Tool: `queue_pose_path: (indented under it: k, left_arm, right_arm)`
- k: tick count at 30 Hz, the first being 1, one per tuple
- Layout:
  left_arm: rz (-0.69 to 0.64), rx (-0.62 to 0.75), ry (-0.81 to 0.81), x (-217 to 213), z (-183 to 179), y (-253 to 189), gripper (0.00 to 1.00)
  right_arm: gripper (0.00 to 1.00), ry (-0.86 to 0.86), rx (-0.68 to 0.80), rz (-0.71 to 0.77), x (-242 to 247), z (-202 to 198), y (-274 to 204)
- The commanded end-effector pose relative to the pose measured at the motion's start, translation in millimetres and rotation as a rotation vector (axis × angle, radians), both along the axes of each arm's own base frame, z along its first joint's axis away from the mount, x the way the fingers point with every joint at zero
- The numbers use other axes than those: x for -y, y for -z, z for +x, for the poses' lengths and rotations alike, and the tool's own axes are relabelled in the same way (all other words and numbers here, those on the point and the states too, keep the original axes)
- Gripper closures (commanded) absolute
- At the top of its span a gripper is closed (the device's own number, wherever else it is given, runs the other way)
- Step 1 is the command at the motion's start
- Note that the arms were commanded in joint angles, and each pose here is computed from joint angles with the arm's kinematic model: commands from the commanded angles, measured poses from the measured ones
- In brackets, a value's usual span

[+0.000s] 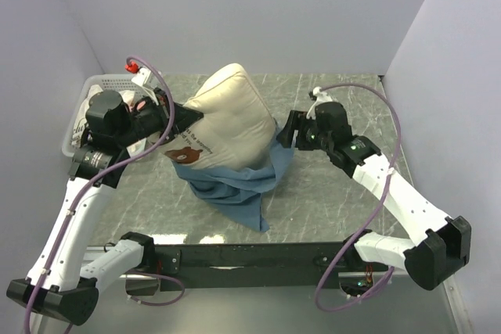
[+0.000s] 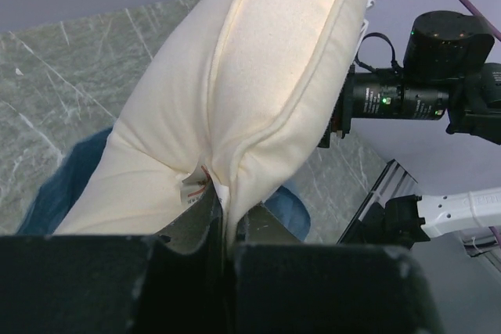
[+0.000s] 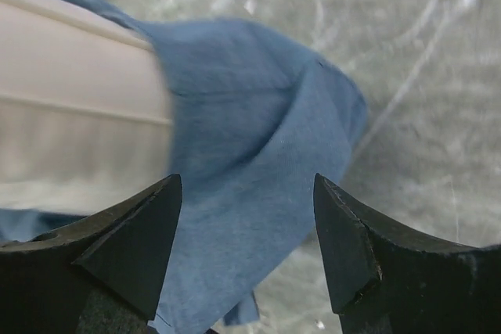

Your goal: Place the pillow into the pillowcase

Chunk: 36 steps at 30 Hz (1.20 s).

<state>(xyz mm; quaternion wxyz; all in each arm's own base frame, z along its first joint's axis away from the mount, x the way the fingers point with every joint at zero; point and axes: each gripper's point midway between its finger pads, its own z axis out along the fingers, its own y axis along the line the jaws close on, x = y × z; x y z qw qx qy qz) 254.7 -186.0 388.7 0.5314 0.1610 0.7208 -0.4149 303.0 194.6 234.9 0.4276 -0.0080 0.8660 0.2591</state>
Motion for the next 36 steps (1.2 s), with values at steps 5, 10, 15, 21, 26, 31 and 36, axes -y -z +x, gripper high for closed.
queue_pose_path:
  k: [5, 10, 15, 21, 26, 31, 36]
  left_arm:
    - [0.019, -0.153, 0.036, 5.4, -6.4, 48.9, 0.99]
    - [0.013, -0.157, 0.031, 5.7, -4.6, 49.6, 0.99]
    - [0.007, -0.160, 0.037, 6.8, -4.3, 49.3, 0.99]
    - [0.026, -0.138, 0.038, 5.8, -2.4, 35.1, 0.99]
    - [0.037, -0.096, 0.051, 7.5, 2.9, 14.1, 0.99]
    - [0.095, -0.052, 0.118, 16.2, 6.4, -0.6, 0.99]
    - [0.139, -0.029, 0.141, 29.6, 14.0, -7.0, 0.99]
  right_arm:
    - [0.28, -0.035, 0.088, 0.060, -17.9, -2.3, -16.5]
    - [0.30, -0.017, 0.083, 0.033, -22.4, -8.3, -11.4]
    - [0.42, 0.046, 0.019, -0.059, -8.4, -7.5, 19.7]
    - [0.53, 0.083, -0.003, -0.172, -3.3, 14.0, 23.0]
    - [0.87, 0.111, 0.014, -0.231, -5.8, 41.2, -9.7]
    - [1.00, 0.072, 0.174, -0.111, -27.4, 47.4, -128.5]
    - [1.00, -0.061, 0.317, 0.013, -81.0, 33.8, -236.6]
